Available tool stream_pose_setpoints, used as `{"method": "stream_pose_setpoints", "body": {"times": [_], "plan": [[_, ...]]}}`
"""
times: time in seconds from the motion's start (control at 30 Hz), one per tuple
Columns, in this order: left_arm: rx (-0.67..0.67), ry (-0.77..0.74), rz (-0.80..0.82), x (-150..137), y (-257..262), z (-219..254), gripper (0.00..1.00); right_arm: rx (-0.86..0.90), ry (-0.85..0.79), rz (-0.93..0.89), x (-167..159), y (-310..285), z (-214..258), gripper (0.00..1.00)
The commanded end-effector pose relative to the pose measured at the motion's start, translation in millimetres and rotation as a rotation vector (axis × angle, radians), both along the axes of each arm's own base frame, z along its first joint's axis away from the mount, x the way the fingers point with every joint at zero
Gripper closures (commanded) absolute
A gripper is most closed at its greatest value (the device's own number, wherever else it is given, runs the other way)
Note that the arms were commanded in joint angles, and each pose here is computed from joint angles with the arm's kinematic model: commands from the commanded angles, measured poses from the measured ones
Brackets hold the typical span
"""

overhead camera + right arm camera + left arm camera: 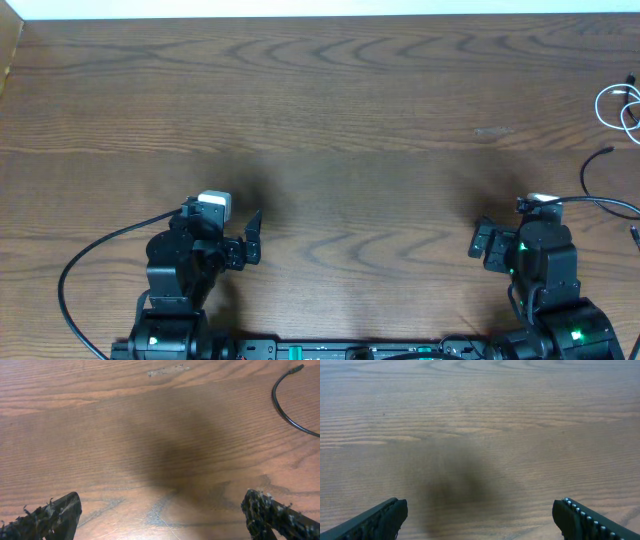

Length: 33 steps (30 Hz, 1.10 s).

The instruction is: Untangle cables

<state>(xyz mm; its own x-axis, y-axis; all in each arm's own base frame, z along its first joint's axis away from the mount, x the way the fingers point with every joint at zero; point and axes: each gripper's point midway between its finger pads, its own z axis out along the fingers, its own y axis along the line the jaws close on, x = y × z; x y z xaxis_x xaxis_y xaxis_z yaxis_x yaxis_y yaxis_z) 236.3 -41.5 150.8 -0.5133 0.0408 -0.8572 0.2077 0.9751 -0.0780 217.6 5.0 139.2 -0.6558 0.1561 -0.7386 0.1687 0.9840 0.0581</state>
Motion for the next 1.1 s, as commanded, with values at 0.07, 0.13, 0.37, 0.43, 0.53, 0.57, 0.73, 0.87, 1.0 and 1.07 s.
{"method": "stream_pose_setpoints", "body": {"times": [0.07,0.13,0.37,0.43,0.53,0.57,0.73,0.87,1.0,1.07], "plan": [[0.002,-0.003,-0.017,-0.4,-2.5,0.8,0.02,-0.013,0.008,0.007,-1.3,0.0,-2.7,0.01],[0.002,-0.003,-0.017,-0.4,-2.5,0.8,0.02,-0.013,0.008,0.007,-1.3,0.0,-2.7,0.01],[0.002,-0.006,-0.017,-0.5,-2.5,1.4,0.02,-0.013,0.008,0.007,-1.3,0.0,-2.7,0.01],[0.002,-0.009,-0.017,-0.7,-2.4,2.1,0.02,-0.013,0.008,0.007,-1.3,0.0,-2.7,0.01],[0.002,-0.016,-0.017,-1.8,-2.4,3.7,0.02,-0.013,0.008,0.007,-1.3,0.0,-2.7,0.01],[0.002,-0.02,-0.017,-2.2,-2.4,4.4,0.02,-0.013,0.008,0.007,-1.3,0.0,-2.7,0.01],[0.0,-0.055,-0.017,-4.4,-2.3,12.1,0.02,-0.013,0.009,0.007,-1.4,0.0,-2.8,0.01],[0.0,-0.082,-0.017,-10.4,-1.9,17.6,0.02,-0.013,0.008,0.007,-1.3,0.0,-2.7,0.01],[0.0,-0.086,-0.017,-21.1,-1.5,17.4,0.02,-0.013,0.008,0.007,-1.3,0.0,-2.7,0.01],[0.0,-0.081,-0.017,-25.3,-1.3,15.9,0.02,-0.013,0.008,0.007,-1.3,0.0,-2.7,0.01]]}}
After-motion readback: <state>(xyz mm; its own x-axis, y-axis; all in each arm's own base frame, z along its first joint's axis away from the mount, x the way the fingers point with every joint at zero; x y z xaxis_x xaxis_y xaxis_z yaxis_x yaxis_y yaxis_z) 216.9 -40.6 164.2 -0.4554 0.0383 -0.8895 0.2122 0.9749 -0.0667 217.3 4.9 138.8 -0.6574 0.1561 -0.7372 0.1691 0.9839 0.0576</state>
